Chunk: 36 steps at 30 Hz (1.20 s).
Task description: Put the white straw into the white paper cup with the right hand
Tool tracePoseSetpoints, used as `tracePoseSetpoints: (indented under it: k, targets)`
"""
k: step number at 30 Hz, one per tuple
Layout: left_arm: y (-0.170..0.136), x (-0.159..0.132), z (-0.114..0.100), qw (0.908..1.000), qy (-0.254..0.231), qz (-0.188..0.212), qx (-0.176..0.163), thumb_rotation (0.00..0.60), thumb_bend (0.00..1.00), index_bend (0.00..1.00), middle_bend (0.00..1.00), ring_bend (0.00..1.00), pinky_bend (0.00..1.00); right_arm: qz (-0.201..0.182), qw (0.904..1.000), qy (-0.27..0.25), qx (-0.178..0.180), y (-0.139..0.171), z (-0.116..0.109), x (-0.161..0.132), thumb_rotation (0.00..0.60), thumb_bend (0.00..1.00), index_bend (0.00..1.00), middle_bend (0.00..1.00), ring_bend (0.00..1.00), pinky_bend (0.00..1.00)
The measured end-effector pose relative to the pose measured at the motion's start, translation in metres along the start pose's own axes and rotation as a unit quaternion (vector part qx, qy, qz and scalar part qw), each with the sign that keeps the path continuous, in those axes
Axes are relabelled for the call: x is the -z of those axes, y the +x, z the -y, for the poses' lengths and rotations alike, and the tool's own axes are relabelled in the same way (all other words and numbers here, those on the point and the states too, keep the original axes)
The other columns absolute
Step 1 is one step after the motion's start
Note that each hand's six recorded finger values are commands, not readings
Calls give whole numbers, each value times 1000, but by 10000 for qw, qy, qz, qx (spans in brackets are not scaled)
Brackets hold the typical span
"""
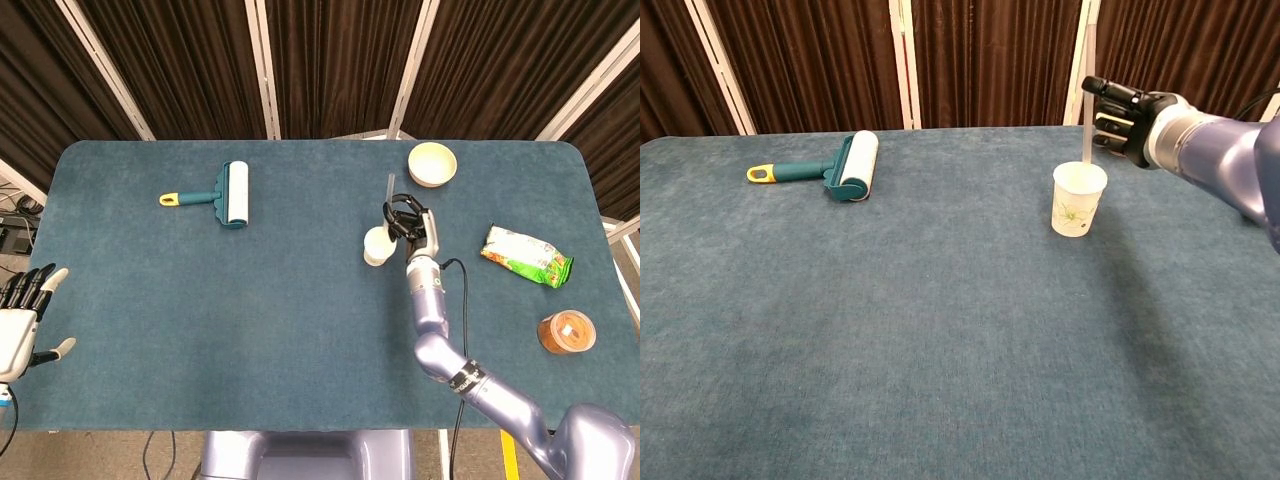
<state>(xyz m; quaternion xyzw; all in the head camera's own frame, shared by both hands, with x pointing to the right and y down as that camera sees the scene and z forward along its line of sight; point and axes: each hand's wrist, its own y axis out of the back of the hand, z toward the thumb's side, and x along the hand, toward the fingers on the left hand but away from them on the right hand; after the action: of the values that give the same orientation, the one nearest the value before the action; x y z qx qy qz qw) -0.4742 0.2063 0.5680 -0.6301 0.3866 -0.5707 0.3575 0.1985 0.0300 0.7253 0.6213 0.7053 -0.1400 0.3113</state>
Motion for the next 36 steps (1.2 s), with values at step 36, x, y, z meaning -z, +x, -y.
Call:
tracePoseSetpoints:
  k: [36]
  targets:
    - [0, -1, 0, 10000, 5, 62, 21, 600, 197, 48, 0, 0, 0, -920, 9942, 544, -95, 41, -59, -56, 600, 268, 458, 887, 736, 612]
